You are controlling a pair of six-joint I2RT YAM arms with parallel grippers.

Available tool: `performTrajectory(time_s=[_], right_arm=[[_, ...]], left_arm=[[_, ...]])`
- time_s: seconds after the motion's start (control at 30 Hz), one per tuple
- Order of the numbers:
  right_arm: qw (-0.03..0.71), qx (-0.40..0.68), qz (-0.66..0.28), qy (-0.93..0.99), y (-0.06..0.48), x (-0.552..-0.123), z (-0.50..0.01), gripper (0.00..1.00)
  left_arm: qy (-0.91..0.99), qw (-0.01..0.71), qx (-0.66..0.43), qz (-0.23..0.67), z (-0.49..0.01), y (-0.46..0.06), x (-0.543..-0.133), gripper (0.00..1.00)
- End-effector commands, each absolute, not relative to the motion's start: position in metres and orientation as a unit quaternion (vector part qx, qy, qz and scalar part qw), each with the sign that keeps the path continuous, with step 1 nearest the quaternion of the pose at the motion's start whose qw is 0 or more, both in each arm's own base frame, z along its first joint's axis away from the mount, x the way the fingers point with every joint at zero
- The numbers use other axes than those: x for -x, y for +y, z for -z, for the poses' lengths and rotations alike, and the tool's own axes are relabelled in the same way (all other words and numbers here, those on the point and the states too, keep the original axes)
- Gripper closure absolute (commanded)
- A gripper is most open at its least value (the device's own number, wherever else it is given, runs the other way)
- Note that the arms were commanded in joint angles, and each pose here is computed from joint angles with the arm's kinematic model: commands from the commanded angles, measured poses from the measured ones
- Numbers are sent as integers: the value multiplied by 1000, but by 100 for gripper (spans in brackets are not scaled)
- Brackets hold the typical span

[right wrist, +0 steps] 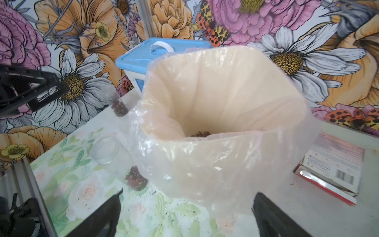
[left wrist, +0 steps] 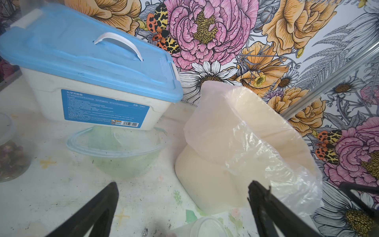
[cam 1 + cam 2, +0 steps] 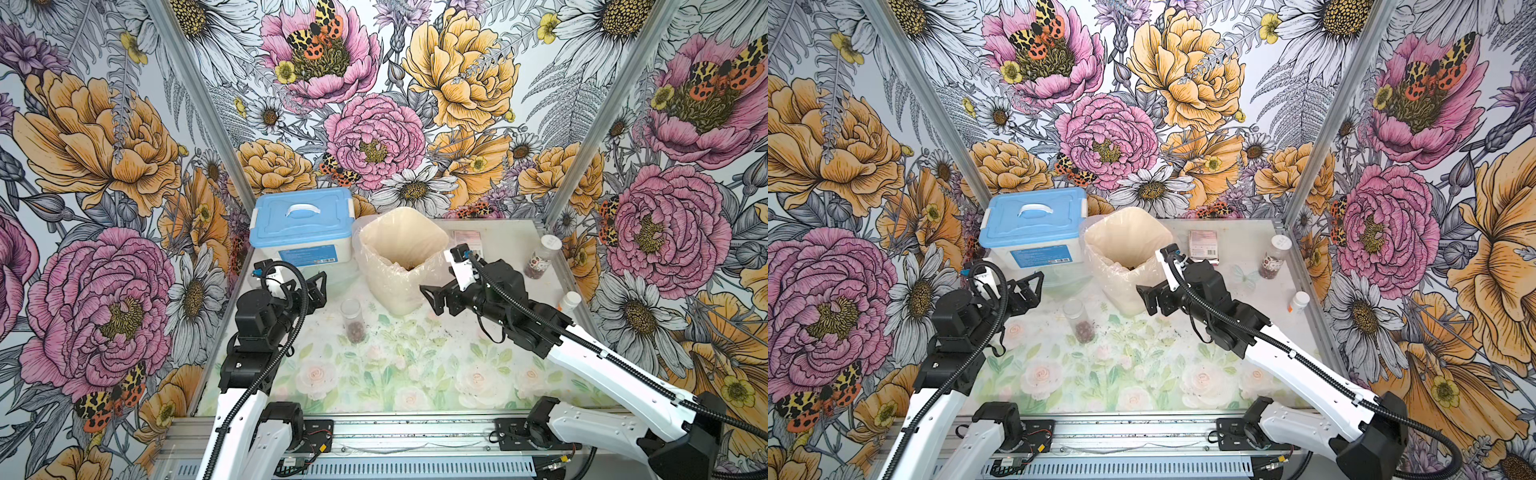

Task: Empty the moldy dried flower tea in the jars
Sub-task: Move the trash bin to the center of the board.

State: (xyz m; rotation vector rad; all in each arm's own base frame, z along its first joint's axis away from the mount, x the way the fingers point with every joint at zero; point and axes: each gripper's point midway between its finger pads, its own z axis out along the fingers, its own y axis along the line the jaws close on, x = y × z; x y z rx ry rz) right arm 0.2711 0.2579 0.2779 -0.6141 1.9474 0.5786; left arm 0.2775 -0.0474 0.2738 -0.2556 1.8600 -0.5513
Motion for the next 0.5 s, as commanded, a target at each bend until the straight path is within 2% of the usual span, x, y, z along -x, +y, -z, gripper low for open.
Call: performTrajectory(time_s=[0.0,0.17,0.37,0.47], right_arm=[[442,261,-218,830,270,-264,-236,1],[427,206,-209,855,287,-278,-200,0],[468,97,-253,841,301,-309,-196,1],[480,53,-242,842,294,-327,-196,0]], left_arm=[[789,550,116,248,-274,-49,-275,1],[798,535,119,250,-265,-51,-281,1],[801,528,124,253,-258,-52,-285,1],[801,528,125,254,-257,-53,-285,1]])
